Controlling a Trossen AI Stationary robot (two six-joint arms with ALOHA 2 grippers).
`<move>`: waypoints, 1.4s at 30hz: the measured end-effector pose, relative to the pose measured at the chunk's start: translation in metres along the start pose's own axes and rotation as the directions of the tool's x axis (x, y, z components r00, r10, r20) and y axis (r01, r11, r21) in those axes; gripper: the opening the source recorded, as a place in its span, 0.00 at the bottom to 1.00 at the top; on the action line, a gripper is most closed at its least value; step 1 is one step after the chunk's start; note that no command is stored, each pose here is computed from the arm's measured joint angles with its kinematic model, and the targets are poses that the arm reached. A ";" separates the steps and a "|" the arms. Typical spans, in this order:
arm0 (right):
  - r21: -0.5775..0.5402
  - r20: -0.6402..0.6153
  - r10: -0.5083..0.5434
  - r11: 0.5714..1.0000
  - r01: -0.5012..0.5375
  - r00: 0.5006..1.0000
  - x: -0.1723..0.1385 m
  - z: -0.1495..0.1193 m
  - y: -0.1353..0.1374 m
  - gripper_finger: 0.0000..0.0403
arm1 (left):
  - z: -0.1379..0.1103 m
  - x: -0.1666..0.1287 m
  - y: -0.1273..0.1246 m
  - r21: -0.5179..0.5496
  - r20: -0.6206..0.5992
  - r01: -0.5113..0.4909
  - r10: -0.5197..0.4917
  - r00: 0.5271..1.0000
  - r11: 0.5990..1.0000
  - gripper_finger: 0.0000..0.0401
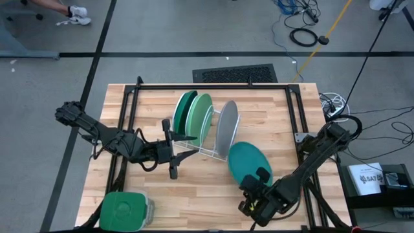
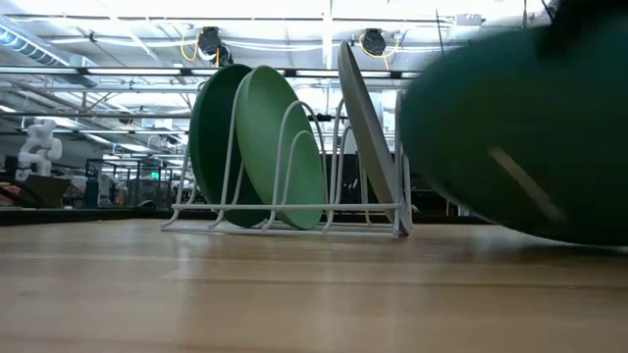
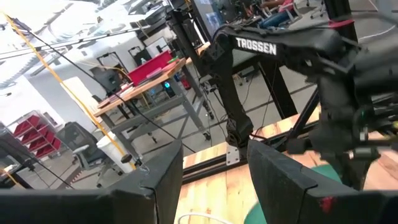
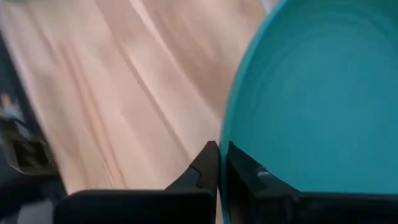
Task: Sort dishes
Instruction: Put the dark green plate into the white dish rack
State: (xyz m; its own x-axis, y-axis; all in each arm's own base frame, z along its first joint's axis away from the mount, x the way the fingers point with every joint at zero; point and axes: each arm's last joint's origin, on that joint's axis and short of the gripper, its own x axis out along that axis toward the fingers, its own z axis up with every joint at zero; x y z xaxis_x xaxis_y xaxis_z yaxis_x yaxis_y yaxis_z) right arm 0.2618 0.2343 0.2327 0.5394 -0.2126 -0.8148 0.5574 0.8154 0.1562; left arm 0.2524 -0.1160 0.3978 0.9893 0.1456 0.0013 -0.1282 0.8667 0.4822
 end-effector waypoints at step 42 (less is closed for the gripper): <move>-0.333 0.863 0.193 0.912 0.238 0.466 0.066 0.164 0.071 0.00 | 0.070 -0.104 0.063 -0.182 0.440 0.113 -0.022 0.898 0.977 0.45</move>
State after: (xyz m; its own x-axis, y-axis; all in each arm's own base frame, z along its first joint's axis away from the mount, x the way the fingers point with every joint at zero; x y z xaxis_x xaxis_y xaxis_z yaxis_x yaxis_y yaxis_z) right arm 0.4409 0.1899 0.2820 0.9040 -0.4066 0.1323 0.4272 0.8724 -0.2376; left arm 0.1461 -0.1102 0.4888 0.9215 -0.0980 0.3759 -0.0262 0.9498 0.3117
